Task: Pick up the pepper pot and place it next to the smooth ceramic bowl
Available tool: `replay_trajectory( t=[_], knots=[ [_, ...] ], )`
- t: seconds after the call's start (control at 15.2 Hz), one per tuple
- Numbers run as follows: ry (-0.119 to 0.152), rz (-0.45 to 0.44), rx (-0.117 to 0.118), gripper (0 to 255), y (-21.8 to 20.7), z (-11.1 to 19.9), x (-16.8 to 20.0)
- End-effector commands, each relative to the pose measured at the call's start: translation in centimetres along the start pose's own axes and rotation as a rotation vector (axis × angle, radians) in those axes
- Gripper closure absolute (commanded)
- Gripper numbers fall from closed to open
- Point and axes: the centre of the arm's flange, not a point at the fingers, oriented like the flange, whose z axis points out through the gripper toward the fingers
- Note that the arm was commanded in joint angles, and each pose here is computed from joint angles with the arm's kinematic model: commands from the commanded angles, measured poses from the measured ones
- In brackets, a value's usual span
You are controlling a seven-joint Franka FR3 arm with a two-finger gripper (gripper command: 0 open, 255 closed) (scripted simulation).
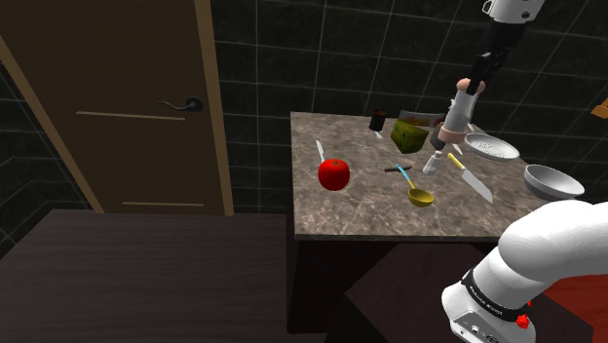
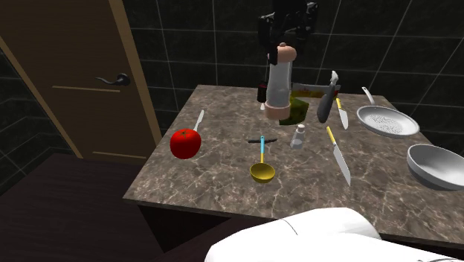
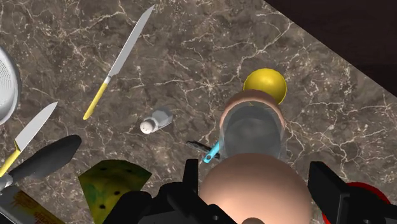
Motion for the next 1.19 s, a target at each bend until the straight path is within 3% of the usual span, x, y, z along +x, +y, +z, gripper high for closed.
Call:
replay_trajectory(
  t=[0.0, 1.12],
  knots=[
    [0.000, -0.001, 0.000, 255, 1.8, 0.4, -2.0],
    [0.000, -0.001, 0.000, 255, 16.4, 2.7, -18.8]
  ],
)
